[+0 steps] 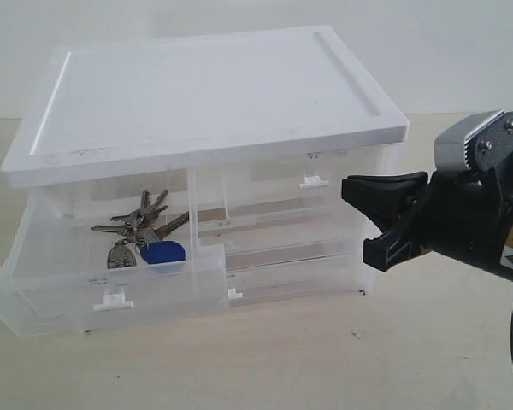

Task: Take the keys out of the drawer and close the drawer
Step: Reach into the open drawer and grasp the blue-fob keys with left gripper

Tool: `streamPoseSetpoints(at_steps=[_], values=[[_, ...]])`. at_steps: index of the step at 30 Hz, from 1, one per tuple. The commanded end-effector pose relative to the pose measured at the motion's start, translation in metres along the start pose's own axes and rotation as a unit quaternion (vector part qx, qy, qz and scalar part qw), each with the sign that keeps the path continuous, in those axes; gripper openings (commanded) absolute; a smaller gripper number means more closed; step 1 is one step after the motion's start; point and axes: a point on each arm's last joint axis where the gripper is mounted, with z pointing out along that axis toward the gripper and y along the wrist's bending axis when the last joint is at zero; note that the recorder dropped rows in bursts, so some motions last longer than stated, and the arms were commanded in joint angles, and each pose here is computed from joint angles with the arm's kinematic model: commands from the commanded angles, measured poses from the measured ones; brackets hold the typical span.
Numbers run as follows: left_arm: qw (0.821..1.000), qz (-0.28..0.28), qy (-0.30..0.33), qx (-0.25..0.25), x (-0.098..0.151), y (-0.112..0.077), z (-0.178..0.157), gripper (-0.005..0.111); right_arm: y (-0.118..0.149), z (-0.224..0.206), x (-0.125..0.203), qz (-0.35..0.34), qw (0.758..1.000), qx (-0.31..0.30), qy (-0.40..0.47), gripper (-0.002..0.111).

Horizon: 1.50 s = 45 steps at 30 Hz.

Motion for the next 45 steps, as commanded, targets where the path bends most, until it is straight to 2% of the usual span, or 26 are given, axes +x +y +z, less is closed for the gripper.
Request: streamPoseSetpoints(at_steps=[1, 2, 3, 4, 6, 7, 8, 9, 10, 11, 14, 15, 17, 18, 20, 22, 24, 26, 30, 34, 37, 43, 45], values=[[1.0, 0.006, 0.018, 0.011, 0.007, -0.002, 0.013, 0.043, 0.0, 0.001, -0.002, -0.005, 1.0, -0.004, -0.006, 0.0], [0.999, -0.014, 0.03, 0.019, 0.012, -0.005, 0.017, 0.041, 0.0, 0.001, -0.002, -0.005, 1.0, -0.004, -0.006, 0.0], [0.998, -0.044, 0.043, 0.003, 0.018, -0.002, 0.023, 0.041, 0.0, 0.001, -0.002, -0.003, 1.0, -0.005, -0.005, 0.0], [0.996, -0.063, 0.054, -0.032, 0.023, 0.003, 0.026, 0.041, 0.0, 0.001, -0.002, -0.004, 1.0, -0.005, -0.005, 0.0], [0.987, -0.058, 0.073, -0.127, 0.03, 0.02, 0.027, 0.041, 0.0, 0.001, -0.002, -0.004, 1.0, -0.005, -0.003, 0.0], [0.971, -0.061, 0.083, -0.214, 0.031, 0.034, 0.022, 0.041, 0.0, 0.001, -0.002, -0.004, 1.0, -0.005, -0.003, 0.0], [0.95, -0.037, 0.097, -0.294, 0.033, 0.047, 0.016, 0.04, 0.0, 0.001, -0.002, -0.004, 1.0, -0.005, -0.003, 0.0], [0.919, -0.002, 0.126, -0.375, 0.034, 0.059, 0.008, 0.04, 0.0, 0.001, -0.002, -0.004, 1.0, -0.005, -0.003, 0.0], [0.904, -0.001, 0.152, -0.399, 0.035, 0.064, 0.006, 0.039, 0.0, 0.001, -0.002, -0.004, 1.0, -0.005, -0.003, 0.0], [0.901, -0.008, 0.177, -0.397, 0.035, 0.065, 0.006, 0.037, 0.0, 0.001, -0.002, -0.004, 1.0, -0.005, -0.003, 0.0], [0.924, -0.071, 0.234, -0.295, 0.029, 0.057, 0.019, 0.035, 0.0, 0.001, -0.002, -0.004, 1.0, -0.005, -0.003, 0.0], [0.936, -0.088, 0.254, -0.227, 0.022, 0.049, 0.024, 0.035, 0.0, 0.001, -0.002, -0.004, 1.0, -0.005, -0.003, 0.0], [0.947, -0.097, 0.271, -0.14, 0.01, 0.04, 0.029, 0.035, 0.0, 0.001, -0.002, -0.005, 1.0, -0.006, -0.003, 0.0], [0.95, -0.095, 0.285, -0.078, 0.004, 0.031, 0.029, 0.035, 0.0, 0.001, -0.002, -0.004, 1.0, -0.006, -0.003, 0.0], [0.944, -0.068, 0.317, 0.063, -0.003, 0.012, 0.025, 0.035, 0.0, 0.001, -0.001, -0.004, 1.0, -0.005, 0.0, 0.0], [0.925, -0.031, 0.33, 0.184, -0.004, -0.006, 0.019, 0.035, 0.0, 0.001, -0.001, -0.004, 1.0, -0.005, 0.0, 0.0], [0.902, -0.009, 0.352, 0.248, 0.003, -0.015, 0.016, 0.035, 0.0, 0.001, -0.001, -0.001, 1.0, -0.006, 0.001, 0.0], [0.883, -0.001, 0.389, 0.262, 0.018, -0.019, 0.016, 0.035, 0.0, 0.001, -0.001, -0.003, 1.0, -0.008, 0.002, 0.0], [0.858, 0.002, 0.427, 0.284, 0.05, -0.033, 0.015, 0.035, 0.0, 0.001, -0.001, -0.003, 1.0, -0.008, 0.002, 0.0], [0.864, 0.033, 0.397, 0.308, 0.06, -0.057, 0.018, 0.035, 0.0, 0.001, -0.001, -0.003, 1.0, -0.007, 0.004, 0.0], [0.859, 0.057, 0.395, 0.32, 0.066, -0.073, 0.019, 0.035, 0.0, 0.001, -0.001, -0.002, 1.0, -0.008, 0.004, 0.0], [0.849, 0.107, 0.405, 0.323, 0.082, -0.089, 0.017, 0.057, 0.001, 0.001, 0.0, -0.002, 1.0, -0.01, 0.006, 0.0], [0.847, 0.122, 0.415, 0.309, 0.084, -0.086, 0.017, 0.056, 0.001, 0.001, 0.0, -0.002, 1.0, -0.01, 0.006, 0.0]])
